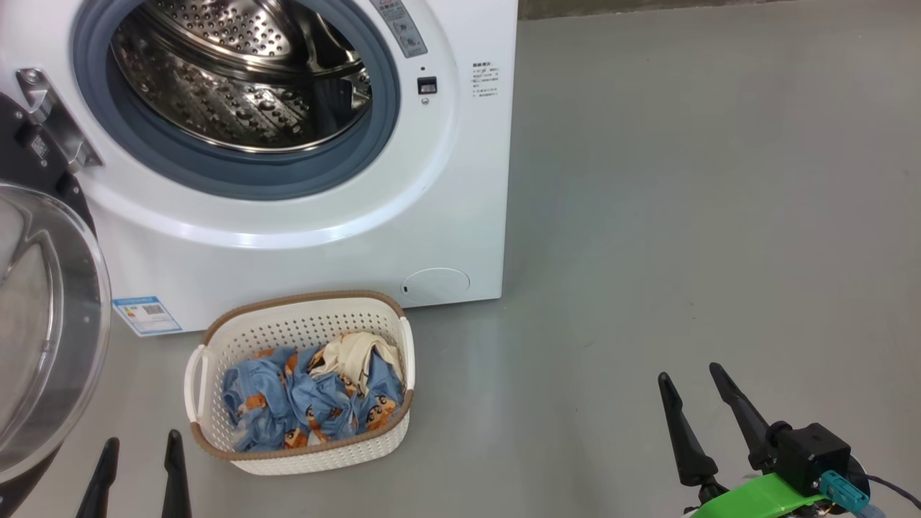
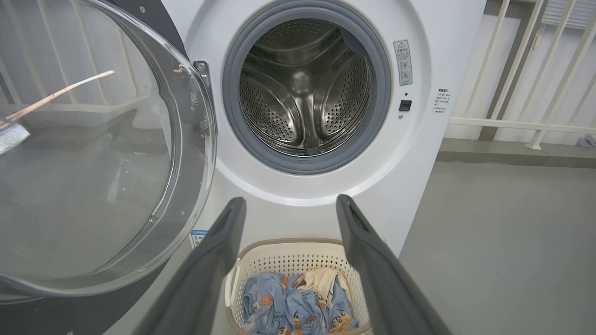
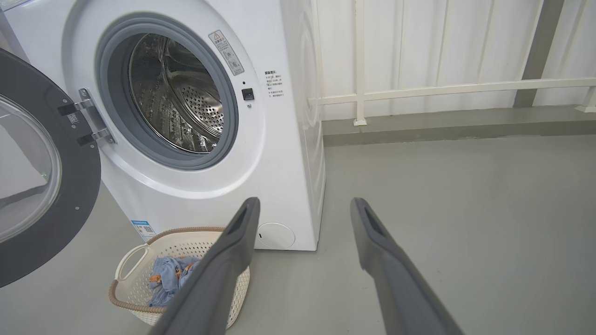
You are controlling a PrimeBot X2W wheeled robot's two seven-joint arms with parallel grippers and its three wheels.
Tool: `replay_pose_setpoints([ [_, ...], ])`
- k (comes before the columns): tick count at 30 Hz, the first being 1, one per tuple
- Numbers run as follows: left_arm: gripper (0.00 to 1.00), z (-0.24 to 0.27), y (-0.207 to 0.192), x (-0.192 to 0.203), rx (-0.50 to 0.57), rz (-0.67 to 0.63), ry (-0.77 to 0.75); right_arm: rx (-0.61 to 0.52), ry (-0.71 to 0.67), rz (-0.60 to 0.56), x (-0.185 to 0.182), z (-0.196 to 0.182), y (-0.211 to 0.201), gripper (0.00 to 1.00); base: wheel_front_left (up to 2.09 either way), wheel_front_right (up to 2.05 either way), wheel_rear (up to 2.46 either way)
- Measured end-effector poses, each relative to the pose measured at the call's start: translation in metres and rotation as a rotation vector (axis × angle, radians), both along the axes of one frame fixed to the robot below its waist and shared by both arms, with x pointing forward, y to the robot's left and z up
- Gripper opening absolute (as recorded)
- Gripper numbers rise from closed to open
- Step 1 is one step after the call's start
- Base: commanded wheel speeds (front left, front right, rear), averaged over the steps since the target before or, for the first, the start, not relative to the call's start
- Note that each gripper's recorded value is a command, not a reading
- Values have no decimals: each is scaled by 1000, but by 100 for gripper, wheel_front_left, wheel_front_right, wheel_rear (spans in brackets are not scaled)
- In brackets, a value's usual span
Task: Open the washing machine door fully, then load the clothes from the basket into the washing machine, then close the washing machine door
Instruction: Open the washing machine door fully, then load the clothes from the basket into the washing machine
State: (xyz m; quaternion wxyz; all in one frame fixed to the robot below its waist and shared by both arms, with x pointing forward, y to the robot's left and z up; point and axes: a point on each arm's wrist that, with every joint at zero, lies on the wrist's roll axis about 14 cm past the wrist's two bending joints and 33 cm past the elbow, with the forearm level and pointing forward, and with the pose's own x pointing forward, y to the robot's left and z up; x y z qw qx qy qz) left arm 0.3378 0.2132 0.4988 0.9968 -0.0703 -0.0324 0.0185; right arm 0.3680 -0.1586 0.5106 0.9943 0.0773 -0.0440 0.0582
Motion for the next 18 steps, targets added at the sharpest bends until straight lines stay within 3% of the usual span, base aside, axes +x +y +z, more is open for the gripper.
replay_pose_setpoints([
  [9,100,-7,3,-1,15,-4,26,1,7,3,1,-2,1,100,37,-37,0],
  [18,100,-8,4,0,18,-3,29,2,12,4,1,-4,1,100,157,-157,0],
])
